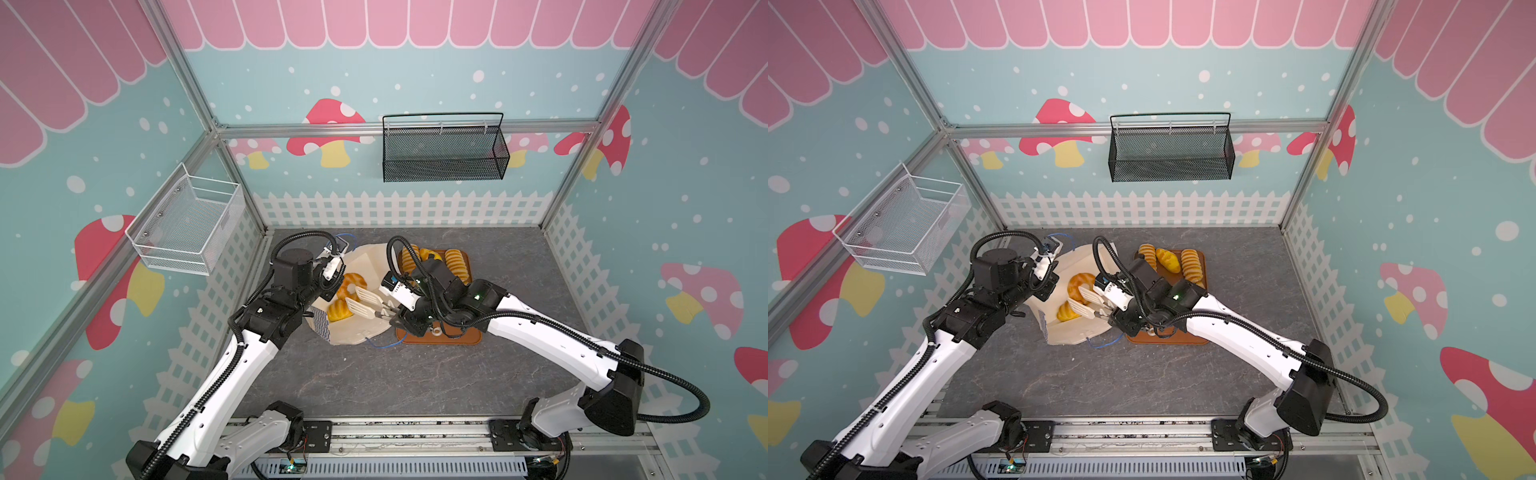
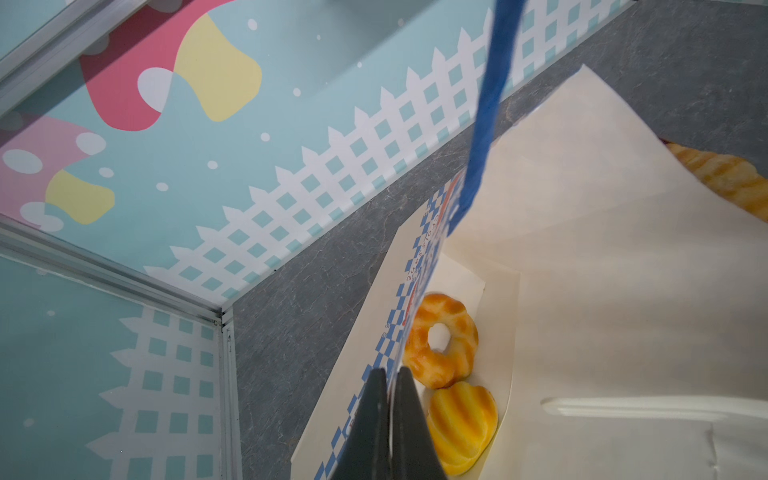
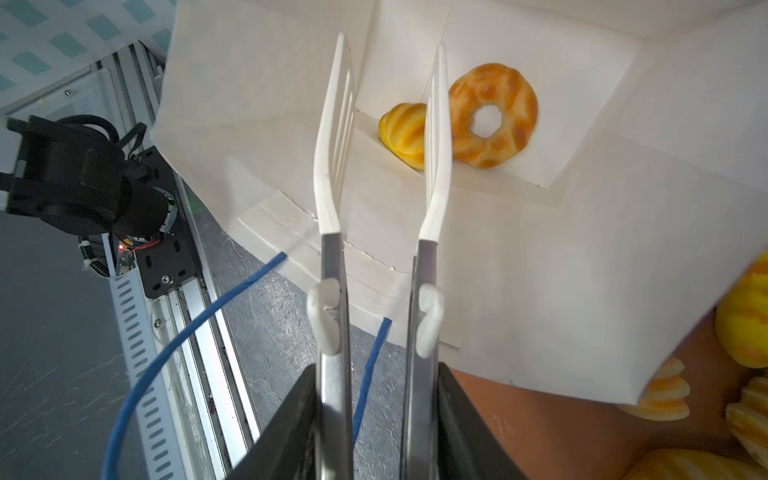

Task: Take the fake bread out of the paper bag
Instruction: 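Move the open tongs back into the bag toward the ring bread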

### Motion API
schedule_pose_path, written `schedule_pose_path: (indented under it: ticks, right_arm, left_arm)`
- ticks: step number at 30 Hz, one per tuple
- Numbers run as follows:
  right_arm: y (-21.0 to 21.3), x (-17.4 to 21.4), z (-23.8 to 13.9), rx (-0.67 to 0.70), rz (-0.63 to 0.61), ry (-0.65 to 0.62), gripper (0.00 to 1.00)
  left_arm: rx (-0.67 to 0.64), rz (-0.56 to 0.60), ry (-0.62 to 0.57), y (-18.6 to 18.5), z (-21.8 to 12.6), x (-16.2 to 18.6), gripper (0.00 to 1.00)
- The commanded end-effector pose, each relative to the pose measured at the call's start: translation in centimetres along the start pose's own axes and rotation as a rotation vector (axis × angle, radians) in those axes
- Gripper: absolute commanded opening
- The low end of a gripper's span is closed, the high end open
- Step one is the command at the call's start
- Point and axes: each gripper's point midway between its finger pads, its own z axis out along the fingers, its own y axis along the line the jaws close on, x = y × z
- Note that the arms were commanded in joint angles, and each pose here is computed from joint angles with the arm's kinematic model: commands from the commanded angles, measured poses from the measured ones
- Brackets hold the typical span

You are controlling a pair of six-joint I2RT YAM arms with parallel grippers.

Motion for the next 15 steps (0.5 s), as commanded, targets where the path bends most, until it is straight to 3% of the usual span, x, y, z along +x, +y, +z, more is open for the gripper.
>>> schedule_pose_path:
  ticks: [1, 15]
  right_arm:
    - [-0.3, -0.7, 0.7, 0.019, -0.024, -0.044, 0.43]
    - [-1.4, 0.1, 2.3, 0.11, -0.08, -0.005, 0.43]
  left_arm:
    - [0.028, -0.022, -0.107, -0.4, -0.8, -1.9, 0.0]
    - [0.066, -0.02, -0.175, -1.8, -1.2, -1.4, 0.0]
